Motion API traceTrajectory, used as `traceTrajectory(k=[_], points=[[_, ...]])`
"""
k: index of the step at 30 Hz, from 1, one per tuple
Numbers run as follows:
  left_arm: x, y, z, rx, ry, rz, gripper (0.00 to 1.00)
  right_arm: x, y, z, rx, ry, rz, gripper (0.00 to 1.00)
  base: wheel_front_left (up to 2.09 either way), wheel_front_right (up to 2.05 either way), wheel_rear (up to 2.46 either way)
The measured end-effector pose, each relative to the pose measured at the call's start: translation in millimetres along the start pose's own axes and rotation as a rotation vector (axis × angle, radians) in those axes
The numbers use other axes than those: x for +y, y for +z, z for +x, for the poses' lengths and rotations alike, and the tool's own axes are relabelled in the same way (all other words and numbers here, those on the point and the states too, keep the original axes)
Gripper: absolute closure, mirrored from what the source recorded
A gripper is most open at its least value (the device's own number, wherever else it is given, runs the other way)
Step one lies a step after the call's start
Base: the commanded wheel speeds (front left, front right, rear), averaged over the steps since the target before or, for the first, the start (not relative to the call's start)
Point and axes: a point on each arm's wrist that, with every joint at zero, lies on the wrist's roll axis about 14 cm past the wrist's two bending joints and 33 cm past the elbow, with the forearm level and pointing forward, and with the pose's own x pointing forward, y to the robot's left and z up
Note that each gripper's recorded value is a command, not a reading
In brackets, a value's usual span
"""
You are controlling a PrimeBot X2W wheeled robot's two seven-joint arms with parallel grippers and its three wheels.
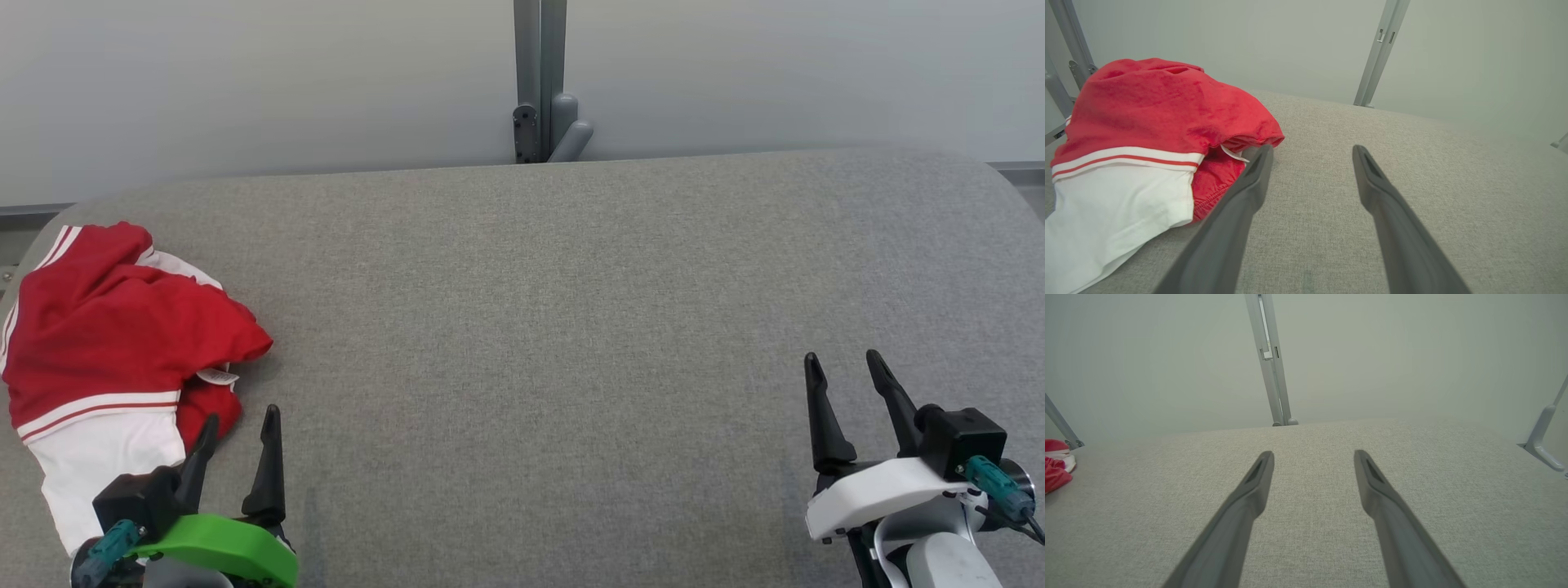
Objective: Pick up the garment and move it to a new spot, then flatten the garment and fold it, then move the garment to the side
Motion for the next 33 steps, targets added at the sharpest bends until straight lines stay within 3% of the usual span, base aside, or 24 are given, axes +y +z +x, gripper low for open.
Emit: traceTrajectory(k=[33], points=[[13.4,-12.4,-7.8,0.025,0.009,0.134,0.0,-4.2,4.4,-5.4,-0.035,0.003,-0.157,0.0,0.0,0.0,0.0]])
